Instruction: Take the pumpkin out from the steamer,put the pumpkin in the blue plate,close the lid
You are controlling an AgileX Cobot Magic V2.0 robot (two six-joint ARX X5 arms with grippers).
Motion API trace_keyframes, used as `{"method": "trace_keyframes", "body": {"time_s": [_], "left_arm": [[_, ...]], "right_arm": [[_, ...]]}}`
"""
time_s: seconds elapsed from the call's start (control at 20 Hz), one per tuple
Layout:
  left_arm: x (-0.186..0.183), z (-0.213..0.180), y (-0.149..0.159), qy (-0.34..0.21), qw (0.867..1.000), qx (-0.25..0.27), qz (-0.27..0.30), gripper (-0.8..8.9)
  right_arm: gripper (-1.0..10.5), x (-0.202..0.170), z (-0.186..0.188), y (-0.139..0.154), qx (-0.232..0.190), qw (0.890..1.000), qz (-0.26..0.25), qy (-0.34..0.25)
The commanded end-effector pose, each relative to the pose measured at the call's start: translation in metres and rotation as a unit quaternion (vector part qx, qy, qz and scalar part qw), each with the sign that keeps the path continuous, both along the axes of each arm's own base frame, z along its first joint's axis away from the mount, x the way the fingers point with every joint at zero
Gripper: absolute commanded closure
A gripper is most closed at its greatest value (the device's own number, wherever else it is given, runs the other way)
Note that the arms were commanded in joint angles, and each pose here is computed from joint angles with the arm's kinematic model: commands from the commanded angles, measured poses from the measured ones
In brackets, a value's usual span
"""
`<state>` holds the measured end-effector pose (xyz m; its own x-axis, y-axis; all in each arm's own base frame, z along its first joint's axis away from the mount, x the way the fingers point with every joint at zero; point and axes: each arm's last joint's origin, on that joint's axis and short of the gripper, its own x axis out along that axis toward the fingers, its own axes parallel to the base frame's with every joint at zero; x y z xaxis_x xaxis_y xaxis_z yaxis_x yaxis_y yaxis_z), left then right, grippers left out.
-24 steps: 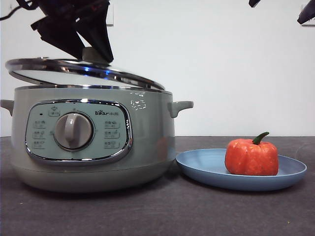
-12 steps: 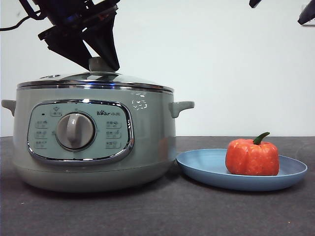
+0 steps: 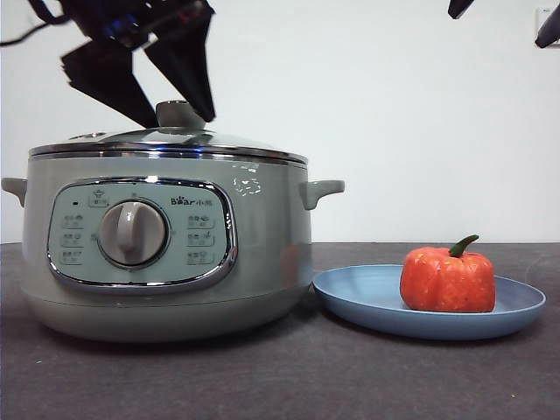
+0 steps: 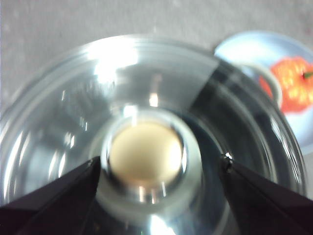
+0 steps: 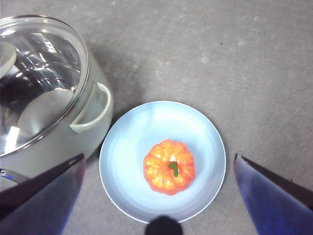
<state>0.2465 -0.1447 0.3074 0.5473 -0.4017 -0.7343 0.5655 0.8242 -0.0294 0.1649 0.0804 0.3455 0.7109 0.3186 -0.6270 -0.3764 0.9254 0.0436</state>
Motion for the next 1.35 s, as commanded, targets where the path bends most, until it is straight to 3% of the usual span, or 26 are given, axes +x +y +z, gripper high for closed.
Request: {"method": "trace_keyframes", "body": {"time_s": [0.05,0.35,0.4,0.5,0.55,0.65,0.85,1.05,1.2,1.35], "left_arm": [[-0.016,0.012,0.009,0.005,1.0,0.005,-0.005,4.05],[-0.063,0.054,0.036,-0.003,1.0,0.003,-0.002,4.22],[-0.07,0.059,0.04,-0.016,1.0,-0.004,-0.002,5.24],[-0.083,0.07,0.048,-0.046,0.999,-0.017,-0.006,8.27],[-0.089,0.075,0.052,-0.062,0.998,-0.017,-0.006,8.21],[-0.1,0.082,0.06,-0.092,0.996,-0.012,0.01,8.22],[-0.122,0.077,0.075,-0.151,0.987,-0.015,0.046,8.22],[-0.145,0.043,0.089,-0.195,0.978,-0.056,0.057,8.22],[-0.158,0.013,0.096,-0.217,0.972,-0.073,0.057,8.22],[-0.16,0.001,0.097,-0.201,0.975,-0.073,0.065,8.18]], "right_arm": [[4.5,0.0,-0.003,0.0,-0.004,1.0,-0.001,0.009],[4.5,-0.001,-0.003,0.0,0.017,0.999,-0.017,0.022],[5.1,-0.001,-0.003,0.0,0.02,0.999,-0.018,0.019],[7.7,-0.004,-0.001,0.003,0.023,1.0,-0.007,0.011],[8.7,-0.005,0.0,0.005,0.024,1.0,-0.001,0.005],[9.6,-0.01,-0.001,0.009,0.035,0.999,0.012,-0.019],[9.6,-0.027,-0.017,0.013,0.059,0.993,0.013,-0.105],[9.6,-0.048,-0.047,0.008,0.085,0.982,0.004,-0.169],[9.6,-0.055,-0.064,0.004,0.118,0.977,-0.003,-0.175],[9.5,-0.054,-0.065,0.003,0.115,0.978,-0.03,-0.173]]}}
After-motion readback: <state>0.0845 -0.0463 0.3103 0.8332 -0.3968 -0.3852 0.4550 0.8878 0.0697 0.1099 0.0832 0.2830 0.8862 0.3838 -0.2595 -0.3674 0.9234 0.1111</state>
